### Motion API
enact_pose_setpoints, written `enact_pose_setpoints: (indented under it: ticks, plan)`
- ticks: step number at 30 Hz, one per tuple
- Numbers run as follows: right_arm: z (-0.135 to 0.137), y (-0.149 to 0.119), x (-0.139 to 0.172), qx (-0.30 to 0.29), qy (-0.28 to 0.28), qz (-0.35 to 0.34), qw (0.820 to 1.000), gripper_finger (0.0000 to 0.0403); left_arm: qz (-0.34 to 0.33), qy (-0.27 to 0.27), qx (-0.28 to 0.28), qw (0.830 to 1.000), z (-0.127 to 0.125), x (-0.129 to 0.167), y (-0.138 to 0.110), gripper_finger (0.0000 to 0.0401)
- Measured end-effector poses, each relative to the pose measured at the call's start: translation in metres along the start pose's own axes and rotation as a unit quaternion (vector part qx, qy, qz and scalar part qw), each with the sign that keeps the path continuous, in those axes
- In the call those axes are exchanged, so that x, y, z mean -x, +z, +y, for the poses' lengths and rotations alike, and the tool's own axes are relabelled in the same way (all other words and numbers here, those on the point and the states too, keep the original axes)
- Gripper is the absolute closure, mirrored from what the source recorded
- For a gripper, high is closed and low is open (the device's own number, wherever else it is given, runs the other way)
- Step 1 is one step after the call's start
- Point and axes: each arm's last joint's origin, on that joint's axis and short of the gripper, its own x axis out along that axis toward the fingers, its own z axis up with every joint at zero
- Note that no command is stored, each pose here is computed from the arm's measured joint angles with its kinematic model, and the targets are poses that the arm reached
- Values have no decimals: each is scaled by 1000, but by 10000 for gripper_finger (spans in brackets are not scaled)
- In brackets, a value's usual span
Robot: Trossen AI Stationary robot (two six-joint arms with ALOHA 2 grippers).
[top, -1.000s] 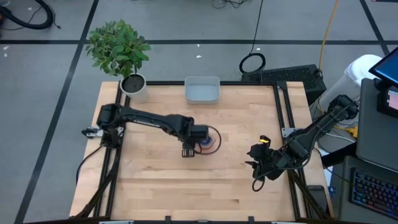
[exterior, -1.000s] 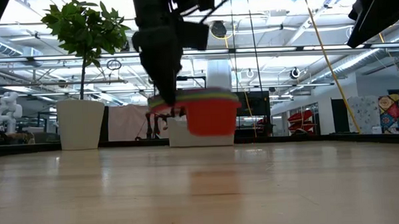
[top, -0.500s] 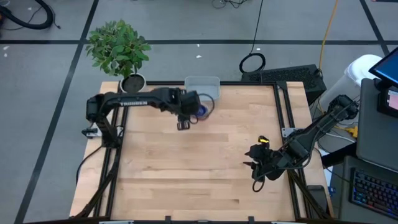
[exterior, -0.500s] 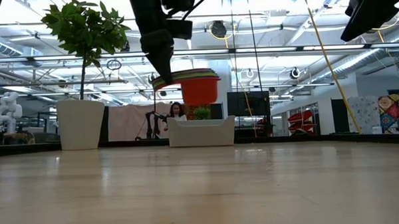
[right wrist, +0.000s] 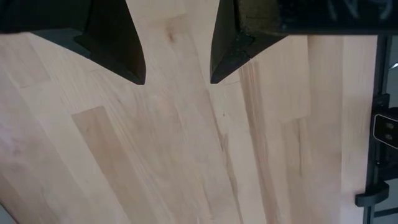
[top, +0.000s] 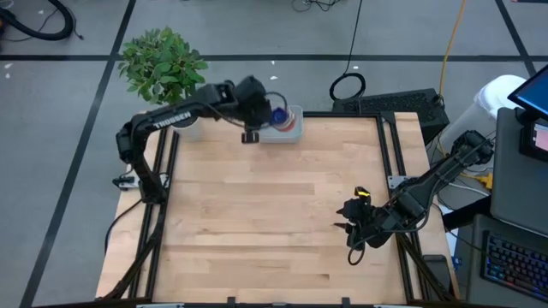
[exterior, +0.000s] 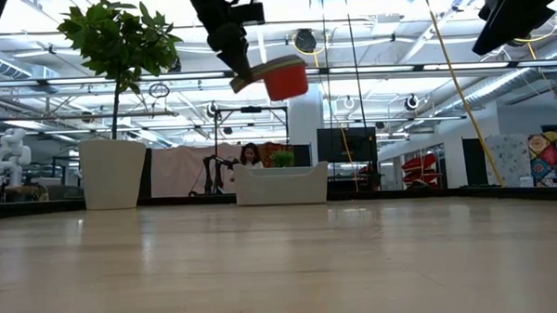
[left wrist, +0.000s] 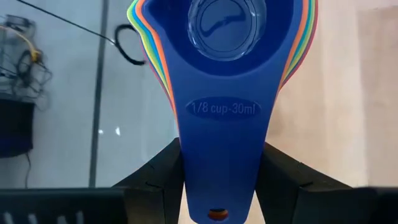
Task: Nest measuring cups in basket
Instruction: Put the nested measuring cups into the gray bin
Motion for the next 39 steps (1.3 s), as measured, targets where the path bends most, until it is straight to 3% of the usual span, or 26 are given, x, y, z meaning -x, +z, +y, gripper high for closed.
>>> enact_pose_setpoints:
  ticks: [5,13,21,39]
  plan:
    - [1,1,0,0,2,-3,1000,232,-11,10,-5,1000,26,4,-4,247]
    - [0,1,0,0,1,-3,1000,232,24,-19,-10,999,47,-27,-22,247]
    - [0,1,0,0,-7,-12,1000,232,27,-29,-13,999,56,-55,-27,247]
    - [1,2,-1,-30,-2,-17,999,232,13,-35,2,999,61,-77,-26,247]
